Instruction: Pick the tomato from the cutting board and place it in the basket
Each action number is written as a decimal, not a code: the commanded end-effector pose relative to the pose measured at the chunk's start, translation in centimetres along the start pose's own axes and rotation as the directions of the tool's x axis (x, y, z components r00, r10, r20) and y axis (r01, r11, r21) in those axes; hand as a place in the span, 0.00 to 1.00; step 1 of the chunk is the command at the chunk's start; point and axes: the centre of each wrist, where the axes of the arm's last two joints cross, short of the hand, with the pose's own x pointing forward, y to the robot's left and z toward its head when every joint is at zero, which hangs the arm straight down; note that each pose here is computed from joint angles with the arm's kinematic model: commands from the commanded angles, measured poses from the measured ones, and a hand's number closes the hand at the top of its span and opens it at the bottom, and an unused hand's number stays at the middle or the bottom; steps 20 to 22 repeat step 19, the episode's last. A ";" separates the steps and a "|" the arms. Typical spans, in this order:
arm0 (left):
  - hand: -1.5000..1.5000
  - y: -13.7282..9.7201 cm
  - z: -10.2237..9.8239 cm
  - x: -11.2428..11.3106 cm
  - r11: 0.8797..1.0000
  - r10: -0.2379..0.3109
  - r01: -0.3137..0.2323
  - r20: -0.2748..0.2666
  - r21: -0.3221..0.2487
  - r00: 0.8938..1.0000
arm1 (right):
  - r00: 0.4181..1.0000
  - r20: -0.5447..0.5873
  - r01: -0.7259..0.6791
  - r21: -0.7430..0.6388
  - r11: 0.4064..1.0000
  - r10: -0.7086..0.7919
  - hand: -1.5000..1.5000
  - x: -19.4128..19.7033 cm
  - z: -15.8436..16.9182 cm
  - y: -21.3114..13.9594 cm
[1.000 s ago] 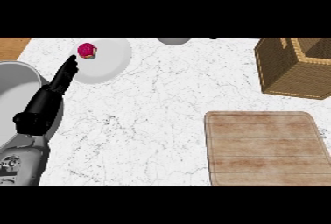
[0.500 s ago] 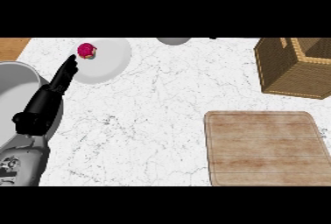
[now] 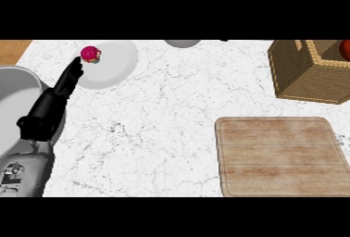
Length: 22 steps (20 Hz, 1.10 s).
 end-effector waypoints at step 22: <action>0.50 0.1 0.2 0.4 1.000 0.003 -0.003 0.031 -0.010 1.000 | 0.704 0.140 0.644 -0.538 0.543 -0.696 0.00 -7.2 9.5 -1.7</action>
